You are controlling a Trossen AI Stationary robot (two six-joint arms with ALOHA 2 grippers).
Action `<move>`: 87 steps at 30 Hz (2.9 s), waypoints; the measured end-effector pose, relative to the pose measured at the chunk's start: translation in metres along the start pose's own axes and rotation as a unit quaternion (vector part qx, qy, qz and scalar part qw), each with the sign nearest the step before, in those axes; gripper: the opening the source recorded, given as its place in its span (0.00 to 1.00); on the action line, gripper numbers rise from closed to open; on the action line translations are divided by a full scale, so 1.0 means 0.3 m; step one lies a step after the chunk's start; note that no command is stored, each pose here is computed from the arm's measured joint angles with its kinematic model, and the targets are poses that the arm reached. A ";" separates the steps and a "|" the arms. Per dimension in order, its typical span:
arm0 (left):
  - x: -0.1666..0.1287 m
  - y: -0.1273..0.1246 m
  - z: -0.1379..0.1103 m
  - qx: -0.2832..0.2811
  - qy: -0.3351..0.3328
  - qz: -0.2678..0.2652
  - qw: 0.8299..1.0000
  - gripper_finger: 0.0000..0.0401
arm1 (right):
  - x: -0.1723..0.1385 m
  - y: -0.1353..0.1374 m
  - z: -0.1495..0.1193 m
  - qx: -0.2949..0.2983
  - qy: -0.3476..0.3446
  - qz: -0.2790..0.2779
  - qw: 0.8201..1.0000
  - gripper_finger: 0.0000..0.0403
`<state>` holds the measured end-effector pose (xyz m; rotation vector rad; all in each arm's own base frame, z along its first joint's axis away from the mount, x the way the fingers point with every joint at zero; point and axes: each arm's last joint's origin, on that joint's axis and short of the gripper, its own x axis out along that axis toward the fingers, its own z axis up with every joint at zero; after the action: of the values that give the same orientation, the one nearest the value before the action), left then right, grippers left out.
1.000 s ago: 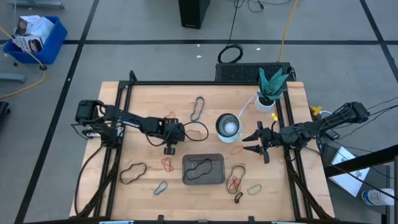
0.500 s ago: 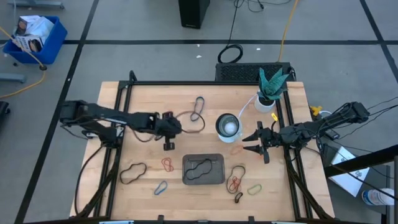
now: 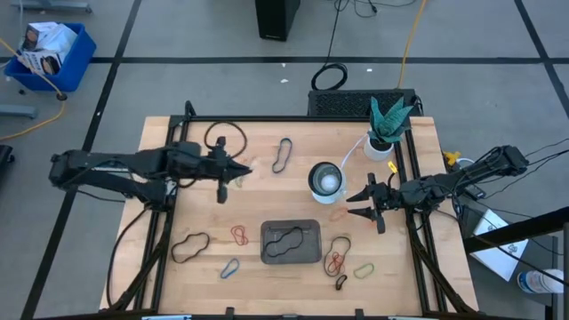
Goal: Pick and place rubber bands into bin
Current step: Put the brown rubber band into the black bin, then put the left large black rubber band into the black bin
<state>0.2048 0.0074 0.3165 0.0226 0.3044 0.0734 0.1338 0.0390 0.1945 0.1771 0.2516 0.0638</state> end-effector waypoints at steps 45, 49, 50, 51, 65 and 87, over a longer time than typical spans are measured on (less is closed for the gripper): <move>0.651 -0.436 -0.129 -0.026 0.341 -0.159 0.926 0.03 | -0.001 -0.007 -0.001 -0.002 -0.007 -0.046 0.999 0.40; 0.675 -0.446 -0.170 -0.048 0.364 -0.165 0.915 0.03 | -0.001 -0.007 -0.001 -0.002 -0.007 -0.046 0.999 0.39; 0.680 -0.449 -0.178 -0.052 0.368 -0.170 0.912 0.03 | -0.001 -0.007 -0.001 -0.002 -0.007 -0.046 0.999 0.39; 0.683 -0.450 -0.183 -0.057 0.372 -0.173 0.910 0.02 | -0.001 -0.007 -0.001 -0.002 -0.007 -0.046 0.999 0.39; 0.694 -0.452 -0.179 -0.100 0.363 -0.154 0.913 0.18 | -0.001 -0.007 -0.001 -0.002 -0.007 -0.045 0.999 0.40; 0.351 -0.355 0.150 -0.109 0.259 -0.160 0.946 0.44 | 0.004 -0.007 -0.003 -0.003 -0.004 -0.046 0.999 0.39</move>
<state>0.3260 -0.0912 0.3245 -0.2702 0.8207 -0.2146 0.1346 0.0373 0.1930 0.1593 0.2510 -0.0276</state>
